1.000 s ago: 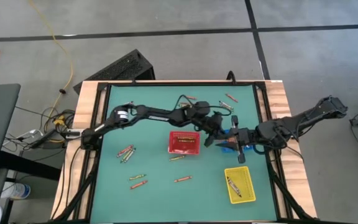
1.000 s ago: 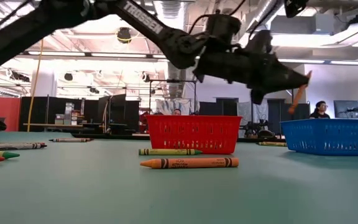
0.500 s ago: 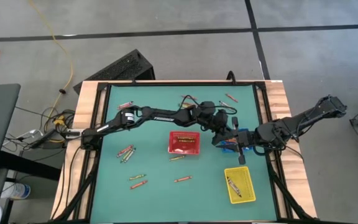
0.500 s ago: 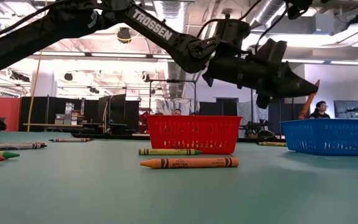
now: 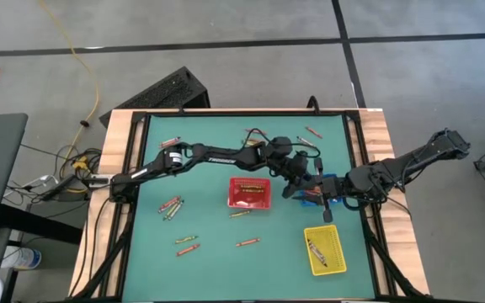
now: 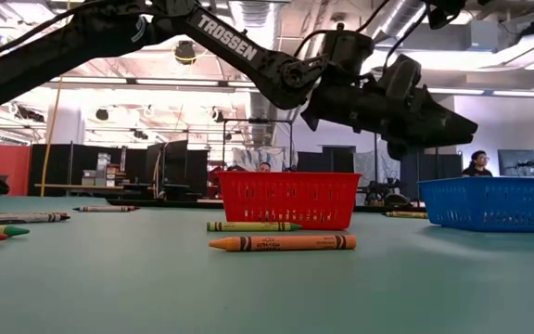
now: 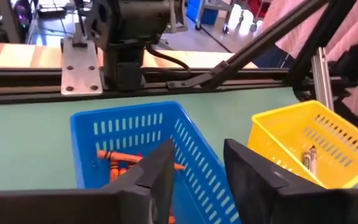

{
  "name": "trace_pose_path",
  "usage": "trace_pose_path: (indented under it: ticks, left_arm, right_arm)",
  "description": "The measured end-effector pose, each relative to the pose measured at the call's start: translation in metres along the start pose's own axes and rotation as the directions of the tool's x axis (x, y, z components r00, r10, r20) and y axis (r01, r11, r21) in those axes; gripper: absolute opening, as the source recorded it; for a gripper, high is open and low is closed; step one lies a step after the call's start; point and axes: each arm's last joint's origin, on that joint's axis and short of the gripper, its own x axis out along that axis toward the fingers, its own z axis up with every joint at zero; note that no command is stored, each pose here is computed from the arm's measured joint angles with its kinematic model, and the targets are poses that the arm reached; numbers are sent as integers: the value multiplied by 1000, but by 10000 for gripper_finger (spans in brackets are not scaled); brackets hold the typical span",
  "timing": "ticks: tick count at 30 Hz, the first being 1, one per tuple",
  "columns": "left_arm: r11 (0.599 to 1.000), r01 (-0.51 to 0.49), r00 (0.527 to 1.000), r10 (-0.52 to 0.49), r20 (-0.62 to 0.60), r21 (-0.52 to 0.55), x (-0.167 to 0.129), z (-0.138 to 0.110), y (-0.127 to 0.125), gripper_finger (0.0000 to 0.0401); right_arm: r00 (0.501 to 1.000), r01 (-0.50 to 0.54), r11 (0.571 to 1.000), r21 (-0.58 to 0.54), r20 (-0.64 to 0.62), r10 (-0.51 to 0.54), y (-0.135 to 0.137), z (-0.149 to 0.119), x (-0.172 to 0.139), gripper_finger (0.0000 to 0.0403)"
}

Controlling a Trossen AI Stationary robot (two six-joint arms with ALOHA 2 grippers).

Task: Sort crayons
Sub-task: Put the green crayon into the red basket

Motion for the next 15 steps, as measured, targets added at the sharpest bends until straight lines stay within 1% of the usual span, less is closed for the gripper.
trace_pose_path:
  ticks: [3,4,6,9,12,14,15]
  left_arm:
    - [998,-13,1000,14,0,-55,-11,7,10,142]
    - [996,-4,1000,3,-17,-88,-16,11,13,144]
    - [993,7,999,-11,-33,-117,-26,16,20,145]
    - [987,-23,996,9,-87,-159,-45,26,29,146]
    - [986,-73,984,47,-172,-149,-72,43,33,146]
    - [983,-151,961,121,-251,-105,-95,57,32,146]
    - [977,-199,939,168,-301,-76,-106,62,31,146]
  right_arm:
    - [1000,0,1000,1,1,0,0,0,0,97]
    - [1000,0,1000,4,1,0,0,0,0,97]
    - [1000,0,1000,15,1,0,0,0,0,97]
    - [1000,7,1000,20,-4,-7,-1,0,0,97]
    - [999,18,1000,11,-39,-18,-2,-4,1,97]
    - [996,43,999,4,-82,-42,-5,-8,1,97]
    - [992,69,998,6,-103,-68,-6,-10,2,97]
